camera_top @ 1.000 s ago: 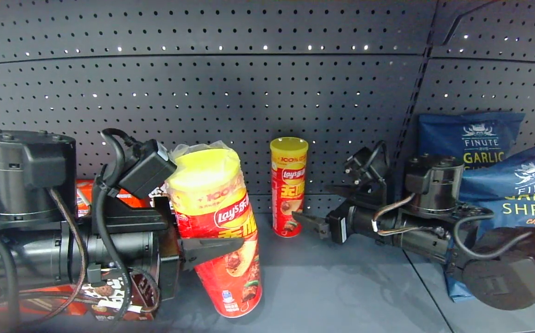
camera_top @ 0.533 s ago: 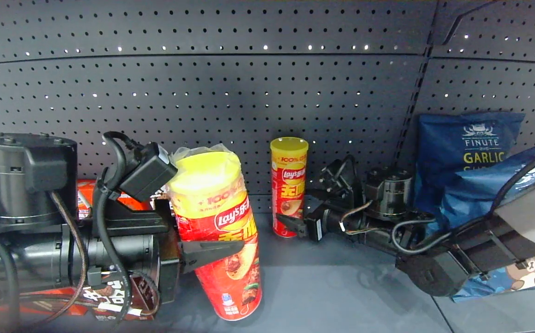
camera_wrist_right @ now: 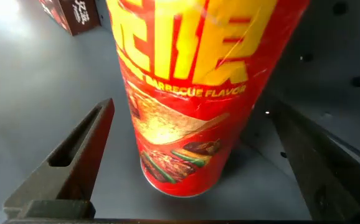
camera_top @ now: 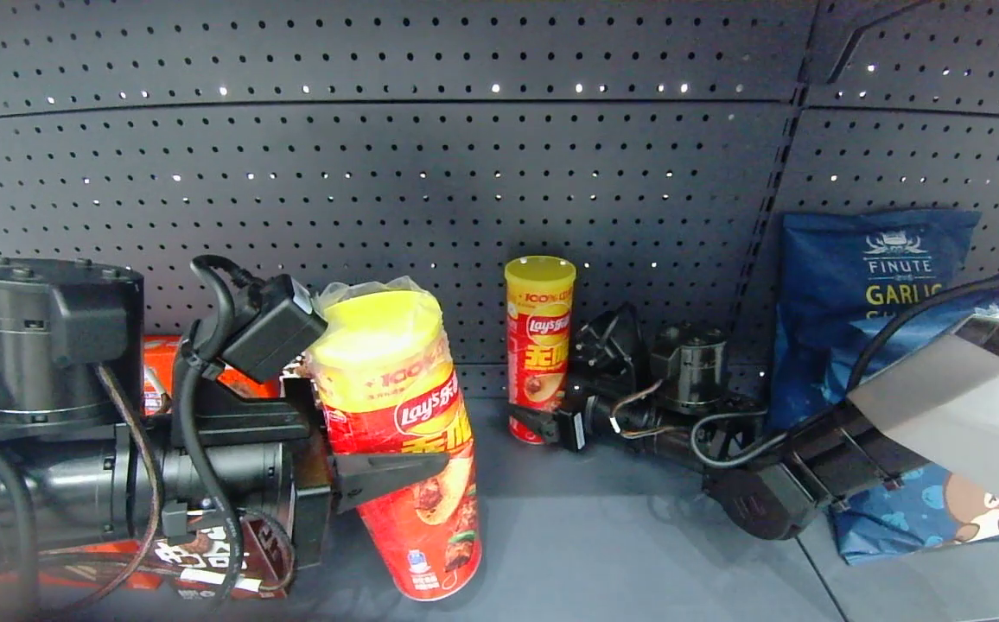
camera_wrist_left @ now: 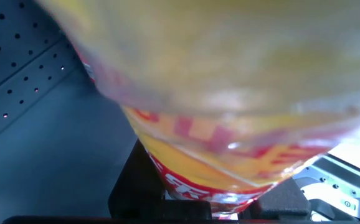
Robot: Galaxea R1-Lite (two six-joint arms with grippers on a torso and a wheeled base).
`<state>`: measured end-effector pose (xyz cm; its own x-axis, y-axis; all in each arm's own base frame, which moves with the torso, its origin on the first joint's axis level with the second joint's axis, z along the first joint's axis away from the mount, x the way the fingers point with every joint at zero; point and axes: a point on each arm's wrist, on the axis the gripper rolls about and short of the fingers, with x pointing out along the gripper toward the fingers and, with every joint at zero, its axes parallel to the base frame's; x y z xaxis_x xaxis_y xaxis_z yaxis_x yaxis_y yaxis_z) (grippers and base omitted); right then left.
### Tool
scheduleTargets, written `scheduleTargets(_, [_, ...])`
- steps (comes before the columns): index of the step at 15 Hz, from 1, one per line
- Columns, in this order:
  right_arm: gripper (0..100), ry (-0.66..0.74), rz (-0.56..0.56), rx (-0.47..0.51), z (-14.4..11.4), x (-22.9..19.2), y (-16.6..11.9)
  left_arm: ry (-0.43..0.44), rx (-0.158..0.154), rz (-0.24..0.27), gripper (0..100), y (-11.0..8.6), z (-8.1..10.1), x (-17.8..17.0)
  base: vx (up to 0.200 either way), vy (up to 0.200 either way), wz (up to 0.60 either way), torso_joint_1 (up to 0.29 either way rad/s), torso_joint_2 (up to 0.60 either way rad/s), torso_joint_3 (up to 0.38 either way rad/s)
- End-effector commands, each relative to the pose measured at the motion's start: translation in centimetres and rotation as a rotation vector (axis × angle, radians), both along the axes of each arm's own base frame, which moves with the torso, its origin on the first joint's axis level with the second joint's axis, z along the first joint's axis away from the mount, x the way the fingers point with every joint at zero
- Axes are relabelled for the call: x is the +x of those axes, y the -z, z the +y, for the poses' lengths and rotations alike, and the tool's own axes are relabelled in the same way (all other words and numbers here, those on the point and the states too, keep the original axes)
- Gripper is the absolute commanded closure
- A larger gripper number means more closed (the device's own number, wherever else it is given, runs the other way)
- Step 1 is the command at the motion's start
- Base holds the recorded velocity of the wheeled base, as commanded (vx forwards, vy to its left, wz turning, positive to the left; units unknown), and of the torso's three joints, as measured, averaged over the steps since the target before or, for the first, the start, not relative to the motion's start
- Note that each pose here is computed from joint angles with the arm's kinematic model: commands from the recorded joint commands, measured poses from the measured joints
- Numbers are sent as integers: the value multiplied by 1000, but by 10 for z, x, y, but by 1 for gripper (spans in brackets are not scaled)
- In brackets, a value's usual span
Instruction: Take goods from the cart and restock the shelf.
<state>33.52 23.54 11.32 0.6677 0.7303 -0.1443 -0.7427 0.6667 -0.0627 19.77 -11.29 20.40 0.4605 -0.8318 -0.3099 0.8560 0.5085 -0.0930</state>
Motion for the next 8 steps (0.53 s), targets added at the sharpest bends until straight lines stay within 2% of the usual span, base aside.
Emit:
scheduleTargets(1, [0,-1,10,-8,3,4,8,-1,3,6,100,1,0,0,0,0,0,0,0,0])
scheduleTargets(8, [0,-6,4,6,16,23,20,-3,7,14,100,4,0,0,0,0,0,0,0,0])
